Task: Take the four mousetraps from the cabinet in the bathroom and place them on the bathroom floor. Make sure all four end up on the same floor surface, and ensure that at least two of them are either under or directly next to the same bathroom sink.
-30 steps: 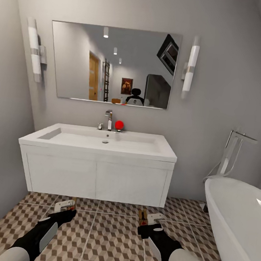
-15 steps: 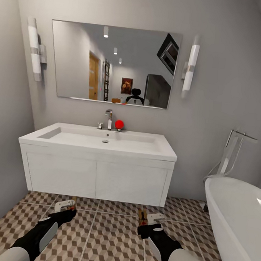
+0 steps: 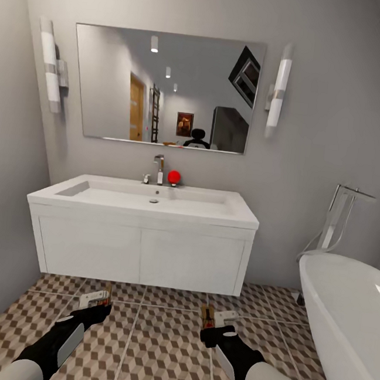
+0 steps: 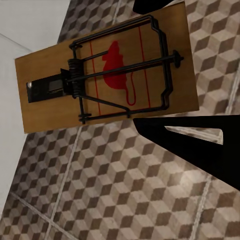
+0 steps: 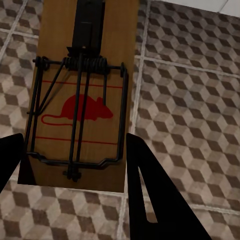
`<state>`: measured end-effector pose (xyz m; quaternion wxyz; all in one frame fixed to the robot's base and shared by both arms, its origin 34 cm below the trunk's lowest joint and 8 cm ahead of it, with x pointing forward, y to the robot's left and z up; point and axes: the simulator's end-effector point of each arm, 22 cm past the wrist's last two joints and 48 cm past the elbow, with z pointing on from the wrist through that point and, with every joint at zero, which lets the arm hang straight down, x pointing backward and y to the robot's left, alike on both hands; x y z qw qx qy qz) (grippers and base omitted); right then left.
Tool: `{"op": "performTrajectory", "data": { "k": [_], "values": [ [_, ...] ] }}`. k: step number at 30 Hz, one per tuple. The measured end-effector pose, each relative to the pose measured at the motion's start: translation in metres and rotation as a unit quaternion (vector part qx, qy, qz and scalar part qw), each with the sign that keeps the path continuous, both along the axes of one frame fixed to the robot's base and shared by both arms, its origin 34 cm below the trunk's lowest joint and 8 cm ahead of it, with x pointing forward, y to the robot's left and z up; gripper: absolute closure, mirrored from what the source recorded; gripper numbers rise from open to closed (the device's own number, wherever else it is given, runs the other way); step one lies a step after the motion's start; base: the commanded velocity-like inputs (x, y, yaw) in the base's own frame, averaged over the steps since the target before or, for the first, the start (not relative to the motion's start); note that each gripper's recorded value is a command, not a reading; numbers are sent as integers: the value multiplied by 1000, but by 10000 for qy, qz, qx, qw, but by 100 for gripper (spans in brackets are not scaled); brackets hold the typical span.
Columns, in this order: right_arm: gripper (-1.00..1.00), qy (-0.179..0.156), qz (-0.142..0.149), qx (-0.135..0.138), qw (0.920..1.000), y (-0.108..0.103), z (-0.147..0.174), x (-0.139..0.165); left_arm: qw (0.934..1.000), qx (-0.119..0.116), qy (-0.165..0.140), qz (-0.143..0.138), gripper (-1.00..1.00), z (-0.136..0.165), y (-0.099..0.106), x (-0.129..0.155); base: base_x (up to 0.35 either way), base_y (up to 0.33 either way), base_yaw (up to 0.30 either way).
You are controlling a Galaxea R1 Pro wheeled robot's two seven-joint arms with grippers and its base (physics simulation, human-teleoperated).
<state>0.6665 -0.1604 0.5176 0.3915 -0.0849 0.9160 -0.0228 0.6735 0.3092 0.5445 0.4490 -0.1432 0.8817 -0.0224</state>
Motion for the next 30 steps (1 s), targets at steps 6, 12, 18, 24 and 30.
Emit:
{"op": "performTrajectory", "data": {
  "k": [6,12,18,24,30],
  "values": [
    [100,-1,3,0,10000,0,-13,-3,10000,2,-7,0,100,-12,0,-2,0,0,0],
    [100,-22,1,6,10000,0,-25,-5,10000,9,0,-9,100,-25,0,-5,0,0,0],
    [100,-200,5,48,9998,2,-32,-2,10000,19,26,-26,100,-39,0,-9,0,0,0],
    [100,-526,-128,-6,9985,-6,-34,4,10000,30,40,-29,100,-53,1,-12,0,0,0],
    [100,-618,-212,-62,9978,-11,-44,4,9997,184,62,-142,100,-66,-1,-15,0,0,0]
  ]
}}
